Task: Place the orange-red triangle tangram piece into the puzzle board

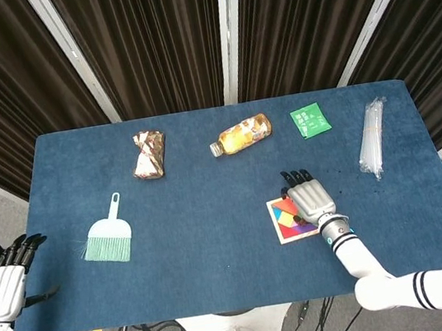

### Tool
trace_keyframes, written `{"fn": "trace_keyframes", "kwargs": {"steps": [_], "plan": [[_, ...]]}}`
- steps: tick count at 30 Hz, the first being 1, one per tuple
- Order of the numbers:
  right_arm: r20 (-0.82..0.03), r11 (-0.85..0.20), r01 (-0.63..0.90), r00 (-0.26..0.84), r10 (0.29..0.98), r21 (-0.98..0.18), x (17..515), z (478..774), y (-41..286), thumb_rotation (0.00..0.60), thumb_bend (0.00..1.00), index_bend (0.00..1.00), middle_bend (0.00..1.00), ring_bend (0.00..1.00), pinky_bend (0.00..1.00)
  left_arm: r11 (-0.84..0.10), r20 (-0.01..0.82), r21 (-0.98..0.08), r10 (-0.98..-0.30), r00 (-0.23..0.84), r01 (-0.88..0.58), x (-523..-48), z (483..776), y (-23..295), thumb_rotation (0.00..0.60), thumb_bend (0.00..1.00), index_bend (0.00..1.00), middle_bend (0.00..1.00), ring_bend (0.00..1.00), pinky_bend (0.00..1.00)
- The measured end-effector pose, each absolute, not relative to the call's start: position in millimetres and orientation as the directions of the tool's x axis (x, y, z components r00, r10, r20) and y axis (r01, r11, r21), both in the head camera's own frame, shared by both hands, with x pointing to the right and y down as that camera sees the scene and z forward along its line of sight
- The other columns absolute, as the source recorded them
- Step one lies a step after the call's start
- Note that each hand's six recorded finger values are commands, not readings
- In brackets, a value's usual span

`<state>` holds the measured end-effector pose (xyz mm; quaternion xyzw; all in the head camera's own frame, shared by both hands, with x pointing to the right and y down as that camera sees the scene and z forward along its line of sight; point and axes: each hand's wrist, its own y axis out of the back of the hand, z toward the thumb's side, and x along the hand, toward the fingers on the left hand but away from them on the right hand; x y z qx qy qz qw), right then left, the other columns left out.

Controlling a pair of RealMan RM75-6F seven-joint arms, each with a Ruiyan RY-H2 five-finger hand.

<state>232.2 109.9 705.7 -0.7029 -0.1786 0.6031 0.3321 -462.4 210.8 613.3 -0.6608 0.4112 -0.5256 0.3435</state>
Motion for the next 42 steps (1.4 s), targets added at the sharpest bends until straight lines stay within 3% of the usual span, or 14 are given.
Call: {"fn": "trace_keyframes", "kwargs": {"steps": [14,25,42], "plan": [[-0.732,-0.713,-0.169,0.185,0.655,-0.681,232.8,707.7,112.4,0.600,0.23,0.55,0.00,0.00,0.00,-0.431,0.418,-0.883,-0.902,0.105,-0.186,-464.9,614.7,211.9,0.600,0.00,0.16,0.12,0.05,0.17],[-0.739,-0.720,-0.170,0.187,0.647,-0.673,233.0,707.8,112.9,0.600,0.20,0.43,0.00,0.00,0.00,-0.431,0.418,-0.884,-0.902,0.104,-0.184,-464.8,614.6,211.7,0.600,0.00,0.16,0.12,0.05,0.17],[-0.736,-0.719,-0.160,0.199,0.647,-0.676,230.5,705.3,111.6,0.600,0.18,0.36,0.00,0.00,0.00,-0.430,0.417,-0.883,-0.903,0.103,-0.187,-465.0,614.1,211.4,0.600,0.00,0.16,0.12,0.05,0.17]]}}
